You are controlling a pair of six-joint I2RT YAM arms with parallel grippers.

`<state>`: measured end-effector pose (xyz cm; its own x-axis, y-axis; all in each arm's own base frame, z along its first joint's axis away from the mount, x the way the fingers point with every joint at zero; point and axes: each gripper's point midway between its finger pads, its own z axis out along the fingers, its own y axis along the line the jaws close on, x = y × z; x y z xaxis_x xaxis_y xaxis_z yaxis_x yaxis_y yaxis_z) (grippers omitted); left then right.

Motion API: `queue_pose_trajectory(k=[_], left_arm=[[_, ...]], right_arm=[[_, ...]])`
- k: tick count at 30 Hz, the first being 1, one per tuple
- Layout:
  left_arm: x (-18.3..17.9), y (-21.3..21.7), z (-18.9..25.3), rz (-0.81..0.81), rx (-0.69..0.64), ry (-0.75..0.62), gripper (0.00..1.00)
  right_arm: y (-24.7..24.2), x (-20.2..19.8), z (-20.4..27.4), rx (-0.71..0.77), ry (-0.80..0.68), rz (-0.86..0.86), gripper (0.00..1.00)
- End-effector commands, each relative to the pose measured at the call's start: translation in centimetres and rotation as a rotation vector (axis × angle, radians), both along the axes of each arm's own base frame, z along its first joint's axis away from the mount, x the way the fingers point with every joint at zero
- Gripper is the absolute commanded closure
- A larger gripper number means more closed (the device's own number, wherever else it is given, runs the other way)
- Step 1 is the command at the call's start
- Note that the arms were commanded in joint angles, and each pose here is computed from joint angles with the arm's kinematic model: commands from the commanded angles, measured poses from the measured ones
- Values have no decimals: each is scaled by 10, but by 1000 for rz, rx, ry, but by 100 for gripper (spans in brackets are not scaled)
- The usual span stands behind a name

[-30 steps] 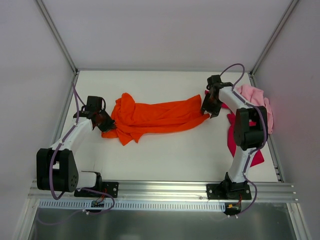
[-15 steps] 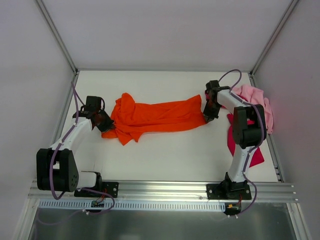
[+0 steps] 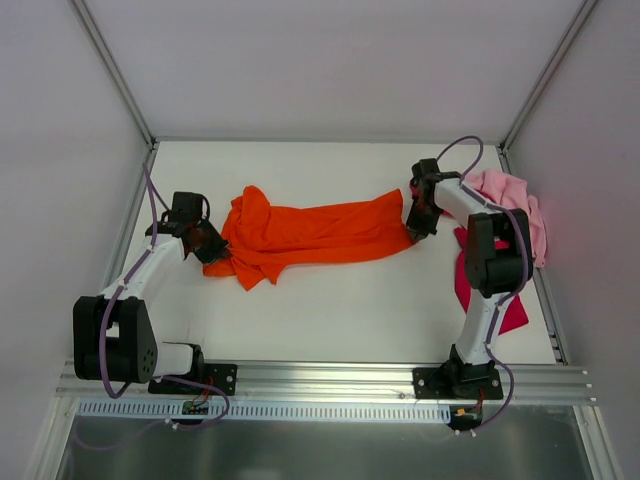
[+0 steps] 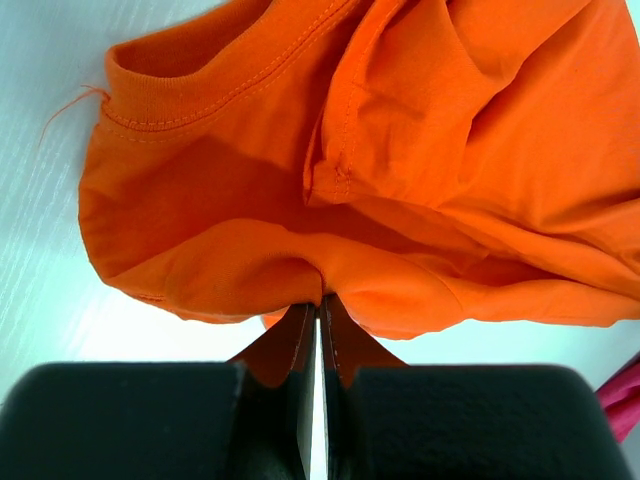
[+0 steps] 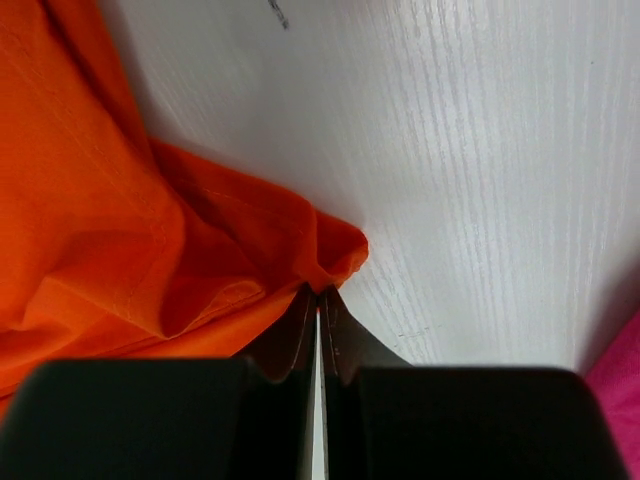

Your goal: Fold and stack the t-shirts

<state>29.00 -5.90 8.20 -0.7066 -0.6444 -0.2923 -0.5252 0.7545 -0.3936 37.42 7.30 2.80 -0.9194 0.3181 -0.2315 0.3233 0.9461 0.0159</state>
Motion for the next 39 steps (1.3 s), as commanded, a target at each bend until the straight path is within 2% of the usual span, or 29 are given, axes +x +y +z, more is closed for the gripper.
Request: queue_pose_trajectory(k=[1, 5, 11, 15, 24, 32, 39], left_arm=[[8, 1, 3, 4, -15, -22, 100], [20, 1, 6, 4, -15, -37, 100], [59, 1, 29, -8, -4, -95, 100], [85, 2, 47, -19, 9, -135, 100], [103, 8, 34, -4, 16, -99, 100], [121, 26, 29, 20, 51, -90, 100], [146, 34, 43, 33, 57, -120, 100]], right_arm=[[-3, 24, 44, -10, -133, 11, 99], [-2, 52, 70, -22, -189, 25, 99], [10, 84, 113, 14, -278, 34, 99], [7, 89, 117, -4, -271, 49, 99], [14, 86, 102, 29, -231, 78, 99], [21, 112, 100, 48, -262, 71, 99], [21, 142, 107, 18, -302, 88, 99]])
